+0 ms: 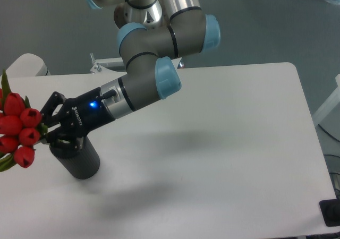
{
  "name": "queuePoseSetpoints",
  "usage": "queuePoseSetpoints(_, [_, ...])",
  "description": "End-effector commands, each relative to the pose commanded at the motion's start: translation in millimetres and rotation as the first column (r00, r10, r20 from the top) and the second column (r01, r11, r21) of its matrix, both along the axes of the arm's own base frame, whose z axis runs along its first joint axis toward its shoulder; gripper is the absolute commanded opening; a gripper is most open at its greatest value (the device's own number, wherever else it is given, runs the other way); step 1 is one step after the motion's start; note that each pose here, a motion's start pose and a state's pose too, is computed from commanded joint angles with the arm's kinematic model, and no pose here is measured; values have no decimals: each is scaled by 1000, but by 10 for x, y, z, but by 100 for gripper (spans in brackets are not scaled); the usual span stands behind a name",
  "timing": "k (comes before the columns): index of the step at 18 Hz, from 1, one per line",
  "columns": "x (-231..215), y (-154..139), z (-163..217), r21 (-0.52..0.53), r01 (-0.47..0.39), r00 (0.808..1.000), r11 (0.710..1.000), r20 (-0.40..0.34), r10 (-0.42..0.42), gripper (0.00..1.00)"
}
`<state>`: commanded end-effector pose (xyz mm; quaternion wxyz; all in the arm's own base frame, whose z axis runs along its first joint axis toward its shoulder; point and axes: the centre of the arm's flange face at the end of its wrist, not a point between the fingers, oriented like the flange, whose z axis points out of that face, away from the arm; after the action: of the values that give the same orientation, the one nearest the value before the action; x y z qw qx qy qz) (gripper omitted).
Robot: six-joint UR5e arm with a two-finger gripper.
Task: Insert the flowers into the vase
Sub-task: 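Lower the tulip stems down into the black vase opening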
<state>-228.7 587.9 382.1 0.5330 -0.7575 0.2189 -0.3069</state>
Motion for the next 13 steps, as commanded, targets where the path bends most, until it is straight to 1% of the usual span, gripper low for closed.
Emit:
queuePoseSetpoints(3, [41,-71,-90,9,6,1000,1000,-9,-6,9])
queuePoseSetpoints(9, [69,-115,-212,19,15,1000,1000,-21,-14,12])
queuePoseSetpoints(13, [127,-203,-421,34,24,999,999,-39,-23,13])
